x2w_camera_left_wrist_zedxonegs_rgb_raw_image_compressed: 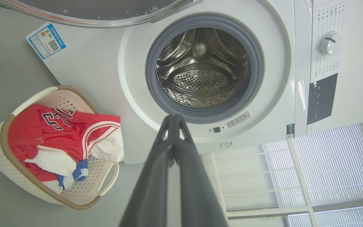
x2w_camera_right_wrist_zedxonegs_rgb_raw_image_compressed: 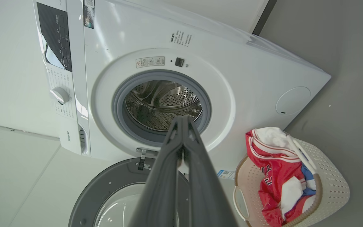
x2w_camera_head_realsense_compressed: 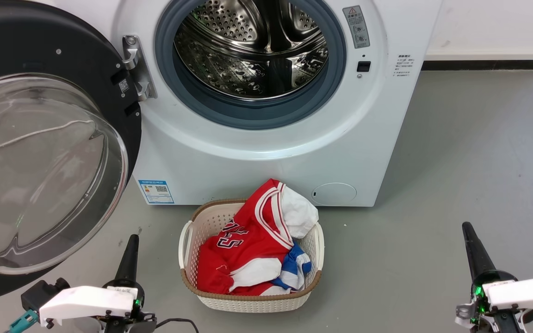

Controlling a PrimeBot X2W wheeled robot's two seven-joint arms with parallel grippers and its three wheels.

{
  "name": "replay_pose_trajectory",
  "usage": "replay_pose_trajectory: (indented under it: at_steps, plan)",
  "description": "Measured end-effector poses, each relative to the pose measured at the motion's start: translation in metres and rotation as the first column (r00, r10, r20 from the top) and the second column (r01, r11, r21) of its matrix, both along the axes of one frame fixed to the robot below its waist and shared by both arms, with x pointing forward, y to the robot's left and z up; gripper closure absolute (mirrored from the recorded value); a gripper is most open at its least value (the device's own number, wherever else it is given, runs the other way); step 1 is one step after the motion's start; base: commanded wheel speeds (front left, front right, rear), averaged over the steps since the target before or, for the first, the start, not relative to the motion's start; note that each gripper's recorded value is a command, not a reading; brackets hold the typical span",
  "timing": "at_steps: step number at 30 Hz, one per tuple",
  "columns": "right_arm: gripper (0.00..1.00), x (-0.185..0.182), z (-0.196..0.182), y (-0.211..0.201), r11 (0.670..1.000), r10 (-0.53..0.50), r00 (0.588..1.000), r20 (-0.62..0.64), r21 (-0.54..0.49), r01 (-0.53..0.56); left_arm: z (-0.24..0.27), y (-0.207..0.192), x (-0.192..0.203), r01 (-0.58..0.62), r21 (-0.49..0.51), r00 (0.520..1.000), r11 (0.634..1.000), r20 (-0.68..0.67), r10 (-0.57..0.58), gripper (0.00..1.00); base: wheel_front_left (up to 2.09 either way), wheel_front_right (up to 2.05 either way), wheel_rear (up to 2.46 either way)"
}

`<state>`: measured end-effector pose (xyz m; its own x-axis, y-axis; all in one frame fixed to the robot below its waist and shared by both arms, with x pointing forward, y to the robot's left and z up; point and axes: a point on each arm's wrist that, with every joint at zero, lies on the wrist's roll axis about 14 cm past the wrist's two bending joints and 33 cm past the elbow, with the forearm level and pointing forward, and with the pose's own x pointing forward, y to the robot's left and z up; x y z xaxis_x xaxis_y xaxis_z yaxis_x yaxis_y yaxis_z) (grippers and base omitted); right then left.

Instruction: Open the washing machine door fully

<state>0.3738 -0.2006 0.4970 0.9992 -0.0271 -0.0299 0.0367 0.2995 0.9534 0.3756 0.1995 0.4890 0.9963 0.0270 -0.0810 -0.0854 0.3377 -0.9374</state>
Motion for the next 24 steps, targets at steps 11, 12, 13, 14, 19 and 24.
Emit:
replay_pose_trajectory:
  at_steps: [11, 12, 13, 14, 19, 24]
  plan:
    - [1.0, 0.0046, 0.0027, 0.0004, 0.996, 0.007, 1.0, 0.008, 0.089, -0.007, 0.0041, 0.0002, 0.0038, 0.004, -0.103, 1.0, 0.995, 0.019, -0.002, 1.0, 0.0, 0.0, 0.0]
    - [1.0, 0.005, 0.003, 0.0003, 0.995, 0.006, 1.0, 0.009, 0.098, -0.006, 0.0043, 0.0004, 0.004, 0.003, -0.112, 1.0, 0.994, 0.02, -0.001, 1.0, 0.0, 0.0, 0.0]
    - [1.0, 0.0055, 0.0034, 0.0001, 0.994, 0.005, 1.0, 0.01, 0.105, -0.006, 0.0044, 0.0006, 0.0042, 0.002, -0.121, 1.0, 0.993, 0.021, 0.0, 1.0, 0.0, 0.0, 0.0]
    - [1.0, 0.0059, 0.0036, 0.0003, 0.994, 0.007, 1.0, 0.01, 0.113, -0.008, 0.0045, 0.0006, 0.0045, 0.003, -0.13, 1.0, 0.992, 0.022, 0.0, 1.0, 0.0, 0.0, 0.0]
    - [1.0, 0.0064, 0.0025, -0.0001, 0.989, 0.007, 1.0, 0.008, 0.149, -0.008, 0.0061, 0.0005, 0.0057, 0.006, -0.171, 1.0, 0.985, 0.031, -0.001, 1.0, 0.0, 0.0, 0.0]
    - [1.0, 0.0087, 0.0043, 0.0003, 0.983, 0.011, 1.0, 0.014, 0.185, -0.013, 0.0093, -0.0001, 0.0081, 0.012, -0.21, 0.999, 0.978, 0.043, -0.003, 1.0, 0.0, 0.0, 0.0]
